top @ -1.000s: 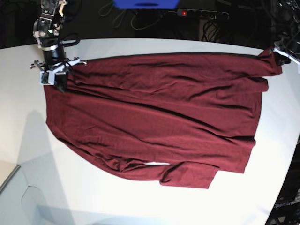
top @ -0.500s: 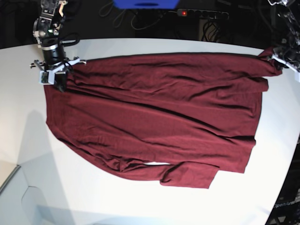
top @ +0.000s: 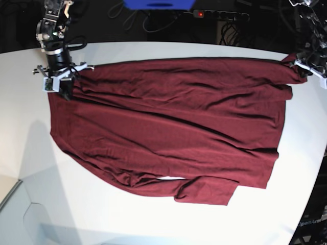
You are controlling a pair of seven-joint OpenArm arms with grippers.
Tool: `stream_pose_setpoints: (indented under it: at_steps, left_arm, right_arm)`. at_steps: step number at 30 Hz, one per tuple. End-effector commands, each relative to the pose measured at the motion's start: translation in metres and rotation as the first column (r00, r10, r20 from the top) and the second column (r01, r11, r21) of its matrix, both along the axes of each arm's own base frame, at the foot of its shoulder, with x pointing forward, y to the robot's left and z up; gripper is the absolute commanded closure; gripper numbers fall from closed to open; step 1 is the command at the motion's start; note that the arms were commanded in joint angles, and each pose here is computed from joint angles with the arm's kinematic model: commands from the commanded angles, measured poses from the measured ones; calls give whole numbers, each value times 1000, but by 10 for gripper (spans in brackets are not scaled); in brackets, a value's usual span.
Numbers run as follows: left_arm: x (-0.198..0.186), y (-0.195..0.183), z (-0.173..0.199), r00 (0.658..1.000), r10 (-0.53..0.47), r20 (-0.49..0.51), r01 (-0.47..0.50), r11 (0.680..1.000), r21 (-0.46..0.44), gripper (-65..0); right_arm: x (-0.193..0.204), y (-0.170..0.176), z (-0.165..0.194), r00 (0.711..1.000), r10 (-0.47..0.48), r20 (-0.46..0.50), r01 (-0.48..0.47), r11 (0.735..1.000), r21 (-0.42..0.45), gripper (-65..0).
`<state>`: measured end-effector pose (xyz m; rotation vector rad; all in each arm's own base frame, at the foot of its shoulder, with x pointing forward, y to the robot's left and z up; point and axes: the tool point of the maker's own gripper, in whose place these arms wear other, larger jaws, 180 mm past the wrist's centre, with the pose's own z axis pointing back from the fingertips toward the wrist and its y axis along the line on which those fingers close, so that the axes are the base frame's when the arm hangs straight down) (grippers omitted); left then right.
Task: Layout the t-shirt on the table in an organized manner, then fold the t-shirt properly
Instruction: 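Pull the shirt edge with the left gripper away from the right gripper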
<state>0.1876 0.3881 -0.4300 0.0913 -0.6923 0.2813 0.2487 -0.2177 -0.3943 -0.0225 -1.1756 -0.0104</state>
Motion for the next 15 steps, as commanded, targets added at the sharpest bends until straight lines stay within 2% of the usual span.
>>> stream_pose_setpoints:
  at_steps: [1,2,5,9,12,15]
  left_arm:
    - [-4,5,2,1000,-8,-28,8,1000,18,-56]
    - [-3,5,3,1000,-8,-23,9,1000,21,0]
    - [1,4,10,1000,-13,-5,13,1000,27,-11]
    - [16,-3,37,997,-49,62,45,996,79,0]
    - [21,2,72,988,-30,149,9,990,139,0]
    - [26,-3,116,966,-32,257,-24,977,212,0]
  right_arm:
    - [6,-2,12,999,-1,48,1,1000,-5,0]
    - [6,-2,12,999,-1,50,1,1000,-5,0]
    - [7,-2,15,998,0,57,0,1000,-8,0]
    - [10,-2,18,998,2,70,-2,1000,-9,0]
    - [11,-1,18,997,3,72,-3,1000,-7,0]
    - [18,9,21,996,28,84,-28,1000,1,0]
